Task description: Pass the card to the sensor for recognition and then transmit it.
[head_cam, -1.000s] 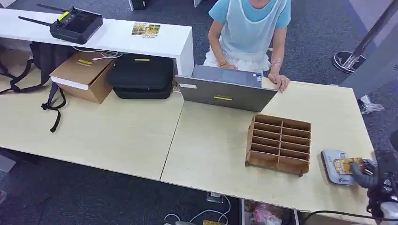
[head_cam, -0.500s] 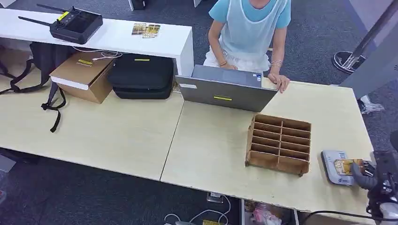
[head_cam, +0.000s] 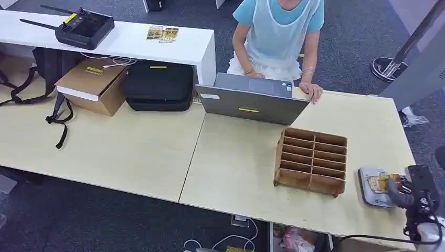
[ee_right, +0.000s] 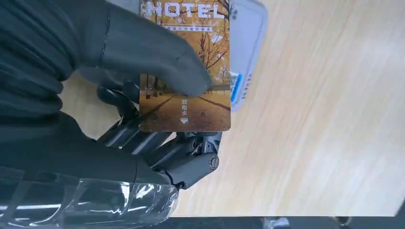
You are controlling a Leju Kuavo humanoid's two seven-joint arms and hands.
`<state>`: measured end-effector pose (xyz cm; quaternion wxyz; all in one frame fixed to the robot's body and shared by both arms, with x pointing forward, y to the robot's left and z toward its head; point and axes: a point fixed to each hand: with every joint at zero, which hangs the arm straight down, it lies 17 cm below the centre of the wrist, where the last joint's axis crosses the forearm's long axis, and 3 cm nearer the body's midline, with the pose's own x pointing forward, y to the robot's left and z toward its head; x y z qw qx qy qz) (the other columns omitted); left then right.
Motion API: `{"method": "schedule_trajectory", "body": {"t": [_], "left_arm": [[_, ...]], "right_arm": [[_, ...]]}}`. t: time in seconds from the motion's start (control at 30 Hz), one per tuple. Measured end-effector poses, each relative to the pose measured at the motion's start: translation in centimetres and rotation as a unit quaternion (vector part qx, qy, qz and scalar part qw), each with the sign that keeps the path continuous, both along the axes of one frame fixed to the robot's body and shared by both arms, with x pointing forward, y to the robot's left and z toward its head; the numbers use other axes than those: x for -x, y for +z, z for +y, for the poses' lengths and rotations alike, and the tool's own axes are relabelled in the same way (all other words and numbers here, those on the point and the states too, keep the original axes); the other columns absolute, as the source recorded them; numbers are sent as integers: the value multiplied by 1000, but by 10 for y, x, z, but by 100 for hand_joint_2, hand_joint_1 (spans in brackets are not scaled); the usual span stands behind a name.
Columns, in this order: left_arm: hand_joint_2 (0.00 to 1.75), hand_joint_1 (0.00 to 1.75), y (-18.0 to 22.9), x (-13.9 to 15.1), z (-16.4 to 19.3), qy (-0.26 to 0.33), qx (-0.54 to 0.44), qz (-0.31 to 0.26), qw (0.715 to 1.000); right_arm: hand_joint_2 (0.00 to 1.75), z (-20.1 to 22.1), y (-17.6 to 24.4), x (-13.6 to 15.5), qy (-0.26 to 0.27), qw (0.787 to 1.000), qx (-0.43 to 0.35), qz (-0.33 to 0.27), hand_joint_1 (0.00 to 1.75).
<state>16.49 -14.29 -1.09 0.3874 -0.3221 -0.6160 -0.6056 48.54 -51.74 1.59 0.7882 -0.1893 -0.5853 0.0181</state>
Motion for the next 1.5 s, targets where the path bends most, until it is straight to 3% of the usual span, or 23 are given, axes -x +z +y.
{"method": "schedule_trajectory", "body": {"t": [0.2, 0.53, 0.7, 0.87, 1.1, 1.43, 1.5], "left_arm": [[0, 0, 0, 0, 0, -1, -1, -2, 1000], [0, 0, 0, 0, 0, -1, 0, -1, 1000], [0, 0, 0, 1, 0, -3, -1, -3, 1000], [0, 0, 1, 1, -1, -2, 1, -2, 1000], [0, 0, 3, 0, -1, 1, 4, 1, 1000], [0, 0, 6, -3, -1, 11, 11, -2, 1000], [0, 0, 7, -4, -1, 14, 12, 3, 1000]], "right_arm": [[175, 21, 40, -30, 20, 998, 18, -59, 175], [175, 68, 144, -80, 62, 964, 201, -163, 175], [175, 115, 207, -110, 88, 906, 367, -192, 175], [175, 174, 260, -133, 121, 853, 453, -228, 175], [175, 264, 296, -156, 182, 784, 541, -245, 175], [175, 339, 308, -163, 236, 752, 561, -253, 175], [175, 354, 311, -162, 244, 754, 552, -259, 175]]}}
